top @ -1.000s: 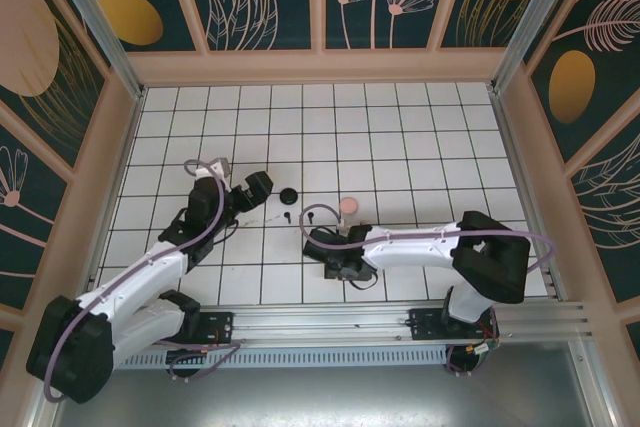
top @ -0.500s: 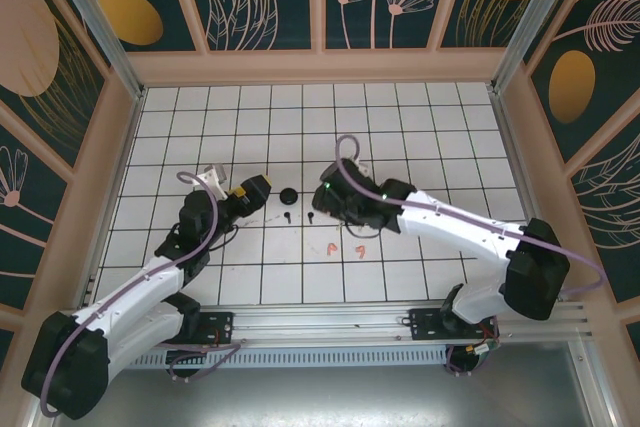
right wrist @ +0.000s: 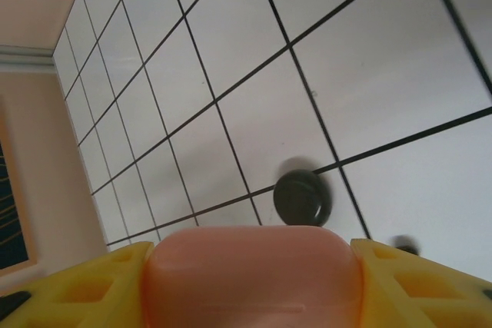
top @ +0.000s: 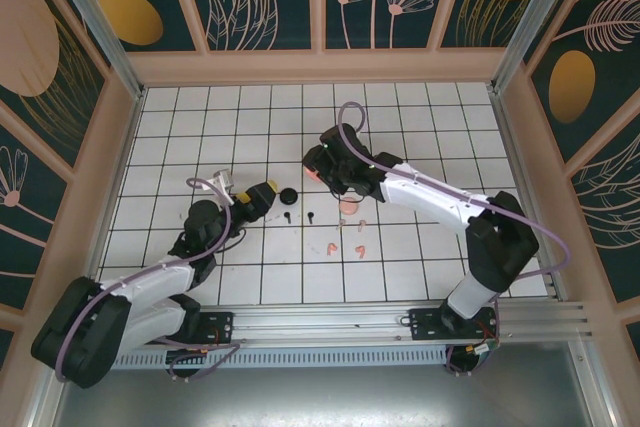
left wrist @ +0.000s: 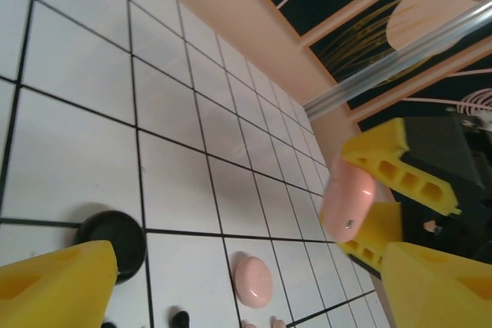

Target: Insert wireless bluetooth earbuds into charging case

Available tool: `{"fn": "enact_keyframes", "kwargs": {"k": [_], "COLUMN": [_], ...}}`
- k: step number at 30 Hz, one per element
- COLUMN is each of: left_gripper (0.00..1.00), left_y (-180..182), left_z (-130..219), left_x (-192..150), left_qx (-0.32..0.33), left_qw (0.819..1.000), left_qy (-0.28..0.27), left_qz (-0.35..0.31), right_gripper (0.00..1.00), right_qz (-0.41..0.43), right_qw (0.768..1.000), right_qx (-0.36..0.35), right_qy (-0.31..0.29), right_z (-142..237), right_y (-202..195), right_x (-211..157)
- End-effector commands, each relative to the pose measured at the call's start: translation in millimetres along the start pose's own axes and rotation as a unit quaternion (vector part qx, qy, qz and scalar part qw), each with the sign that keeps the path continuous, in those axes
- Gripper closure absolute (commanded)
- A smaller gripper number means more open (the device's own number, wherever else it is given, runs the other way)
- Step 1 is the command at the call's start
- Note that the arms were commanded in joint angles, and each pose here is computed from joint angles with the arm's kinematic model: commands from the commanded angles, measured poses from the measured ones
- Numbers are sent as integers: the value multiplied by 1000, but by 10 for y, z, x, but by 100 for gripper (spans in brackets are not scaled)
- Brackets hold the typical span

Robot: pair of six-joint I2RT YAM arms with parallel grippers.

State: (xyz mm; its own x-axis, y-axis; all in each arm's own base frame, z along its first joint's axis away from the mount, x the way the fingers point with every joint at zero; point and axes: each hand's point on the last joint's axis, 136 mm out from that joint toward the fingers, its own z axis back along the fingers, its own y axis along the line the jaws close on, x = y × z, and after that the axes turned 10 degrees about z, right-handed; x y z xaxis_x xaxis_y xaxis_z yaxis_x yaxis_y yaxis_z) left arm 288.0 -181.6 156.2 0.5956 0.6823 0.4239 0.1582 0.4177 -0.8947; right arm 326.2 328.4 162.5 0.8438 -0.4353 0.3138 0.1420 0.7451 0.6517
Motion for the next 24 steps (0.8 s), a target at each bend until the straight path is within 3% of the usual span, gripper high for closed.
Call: {"fn": "enact_keyframes", "kwargs": {"k": [1, 10, 24], "left_gripper": [16, 34, 40], "left_y": [-326, -427, -550], "left_z": [-55, -303, -542], "left_x": [47, -62, -162], "left_qx": [-69, -93, -117], "left_qw": [998, 995, 992], "left_qy": [-4, 24, 39], "left_qz": [-11, -21, -27], "right_gripper": [51, 51, 51], "right_qz": [-34, -31, -26], "right_qw": [998, 996, 996], "right_qx": [58, 74, 80], "right_qy": [9, 25, 36], "right_z": [-7, -97, -123], "right_y": [345, 544, 611], "right_x": [31, -70, -151]}}
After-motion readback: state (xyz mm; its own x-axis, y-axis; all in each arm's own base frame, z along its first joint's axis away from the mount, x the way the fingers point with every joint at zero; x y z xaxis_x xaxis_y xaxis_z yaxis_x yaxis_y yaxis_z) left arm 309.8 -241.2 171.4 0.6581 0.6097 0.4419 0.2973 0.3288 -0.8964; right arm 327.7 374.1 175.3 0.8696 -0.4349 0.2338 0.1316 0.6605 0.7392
